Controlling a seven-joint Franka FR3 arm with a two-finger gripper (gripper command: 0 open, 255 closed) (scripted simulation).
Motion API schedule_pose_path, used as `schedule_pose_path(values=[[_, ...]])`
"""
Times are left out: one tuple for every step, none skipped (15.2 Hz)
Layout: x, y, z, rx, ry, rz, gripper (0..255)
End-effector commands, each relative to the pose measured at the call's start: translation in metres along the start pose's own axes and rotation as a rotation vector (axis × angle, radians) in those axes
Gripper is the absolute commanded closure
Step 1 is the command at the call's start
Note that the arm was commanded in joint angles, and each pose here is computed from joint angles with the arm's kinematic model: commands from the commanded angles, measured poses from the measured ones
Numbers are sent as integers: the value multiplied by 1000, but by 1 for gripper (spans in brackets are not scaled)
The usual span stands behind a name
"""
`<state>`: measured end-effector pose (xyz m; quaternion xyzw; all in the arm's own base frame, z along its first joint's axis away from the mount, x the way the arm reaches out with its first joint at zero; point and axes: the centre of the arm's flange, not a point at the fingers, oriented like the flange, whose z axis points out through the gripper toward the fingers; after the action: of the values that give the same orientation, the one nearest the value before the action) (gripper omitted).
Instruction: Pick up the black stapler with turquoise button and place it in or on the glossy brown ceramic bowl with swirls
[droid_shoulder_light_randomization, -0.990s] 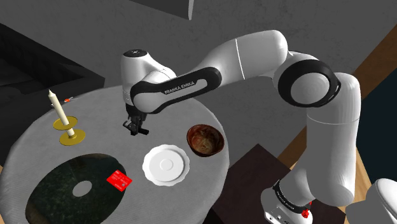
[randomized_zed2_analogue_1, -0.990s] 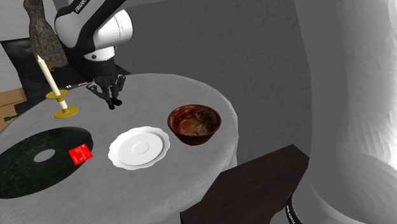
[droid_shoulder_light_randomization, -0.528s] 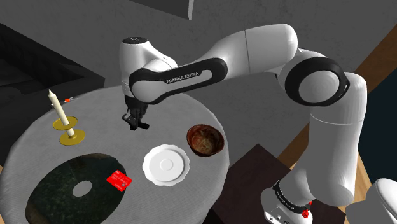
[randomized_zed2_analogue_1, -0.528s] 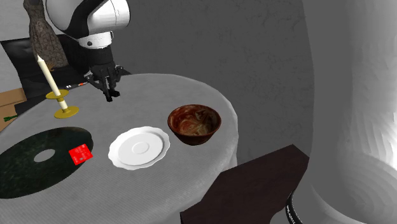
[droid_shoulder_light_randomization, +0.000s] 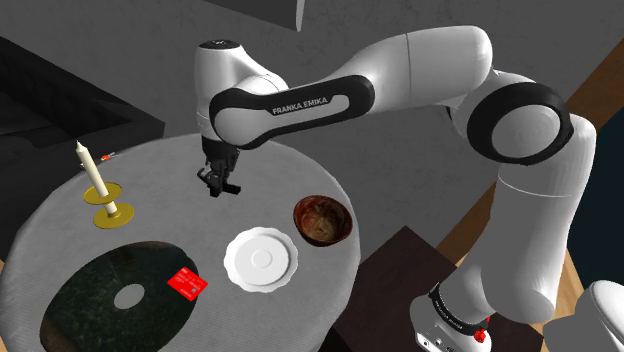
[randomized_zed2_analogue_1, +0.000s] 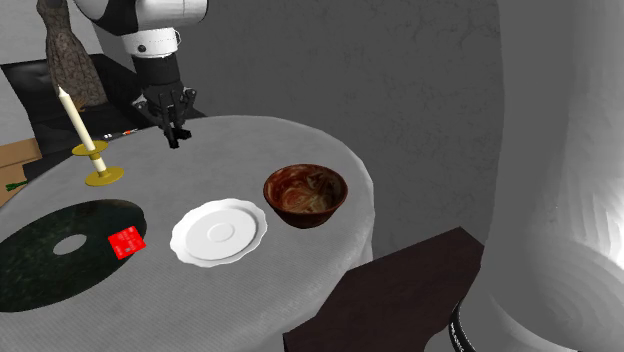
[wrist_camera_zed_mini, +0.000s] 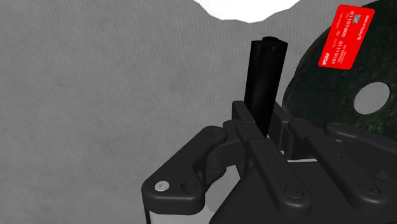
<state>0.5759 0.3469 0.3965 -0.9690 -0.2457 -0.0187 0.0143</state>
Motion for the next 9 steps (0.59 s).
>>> schedule_pose_path(values=[[-21,11,0,0,0,0,255],[-33,16,-1,0,0,0,255],[-45,22,-1,0,0,0,255],[-57,28,-2,0,0,0,255],[-68,34,-3,0,0,0,255],[-80,39,-4,0,0,0,255],[-92,45,-5,0,0,0,255],[-104,51,-5,0,0,0,255],[-116,57,-6,0,0,0,255]])
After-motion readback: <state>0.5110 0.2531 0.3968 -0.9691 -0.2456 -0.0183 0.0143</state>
